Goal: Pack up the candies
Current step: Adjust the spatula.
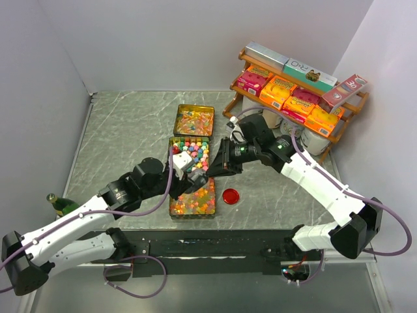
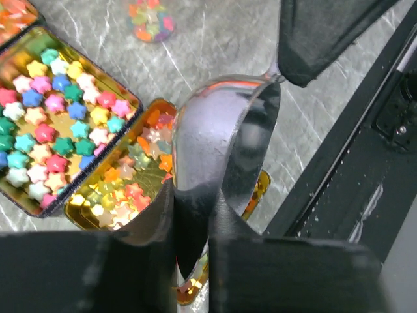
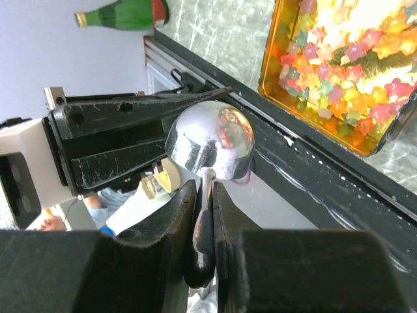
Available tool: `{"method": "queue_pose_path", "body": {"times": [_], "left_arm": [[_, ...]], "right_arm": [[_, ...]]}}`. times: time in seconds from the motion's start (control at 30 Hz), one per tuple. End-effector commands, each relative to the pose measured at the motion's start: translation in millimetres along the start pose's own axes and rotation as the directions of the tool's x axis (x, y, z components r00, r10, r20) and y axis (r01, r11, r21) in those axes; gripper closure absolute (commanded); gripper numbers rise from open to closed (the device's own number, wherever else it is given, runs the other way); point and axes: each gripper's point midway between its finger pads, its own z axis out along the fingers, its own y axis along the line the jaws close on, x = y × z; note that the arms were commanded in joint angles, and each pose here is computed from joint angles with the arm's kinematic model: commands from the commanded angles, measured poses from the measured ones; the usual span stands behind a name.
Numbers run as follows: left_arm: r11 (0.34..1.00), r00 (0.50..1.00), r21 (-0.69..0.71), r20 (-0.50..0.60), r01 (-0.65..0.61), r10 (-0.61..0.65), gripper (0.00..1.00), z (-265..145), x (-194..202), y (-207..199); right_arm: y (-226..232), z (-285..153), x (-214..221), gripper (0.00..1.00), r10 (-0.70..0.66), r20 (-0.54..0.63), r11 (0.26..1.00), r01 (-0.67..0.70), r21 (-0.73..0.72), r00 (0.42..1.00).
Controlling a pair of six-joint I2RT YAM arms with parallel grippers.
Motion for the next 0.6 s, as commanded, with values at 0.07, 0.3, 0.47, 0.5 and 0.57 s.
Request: {"method": "queue_pose_path", "body": {"times": [0.07, 0.3, 0.47, 0.5, 0.57], "left_arm": [[0.989, 0.994, 0.133, 0.078, 0.063, -0.074, 0.99, -12, -38, -26], [0.952, 0.983, 0.267, 0.065, 0.147, -0.170, 0.99, -20, -39, -52], [0.922, 0.977, 0.330, 0.002, 0.203, -0.215, 0.99, -15, -34, -65], [0.917, 0.975, 0.340, -0.011, 0.211, -0.220, 0.99, -15, -32, -67], [0.910, 0.973, 0.351, -0.032, 0.223, -0.226, 0.99, -13, -29, -69]], "right_arm": [[8, -5, 0, 0.84, -0.146, 0.045, 0.988, 0.148, -0.041, 0.988], [-13, -1, -3, 0.77, -0.315, 0.165, 0.948, 0.317, 0.019, 0.935], [-17, -6, -8, 0.60, -0.380, 0.266, 0.923, 0.380, 0.054, 0.886], [-22, -5, -8, 0.60, -0.384, 0.270, 0.922, 0.381, 0.064, 0.883], [-17, -8, -9, 0.60, -0.403, 0.300, 0.912, 0.408, 0.050, 0.865]]}}
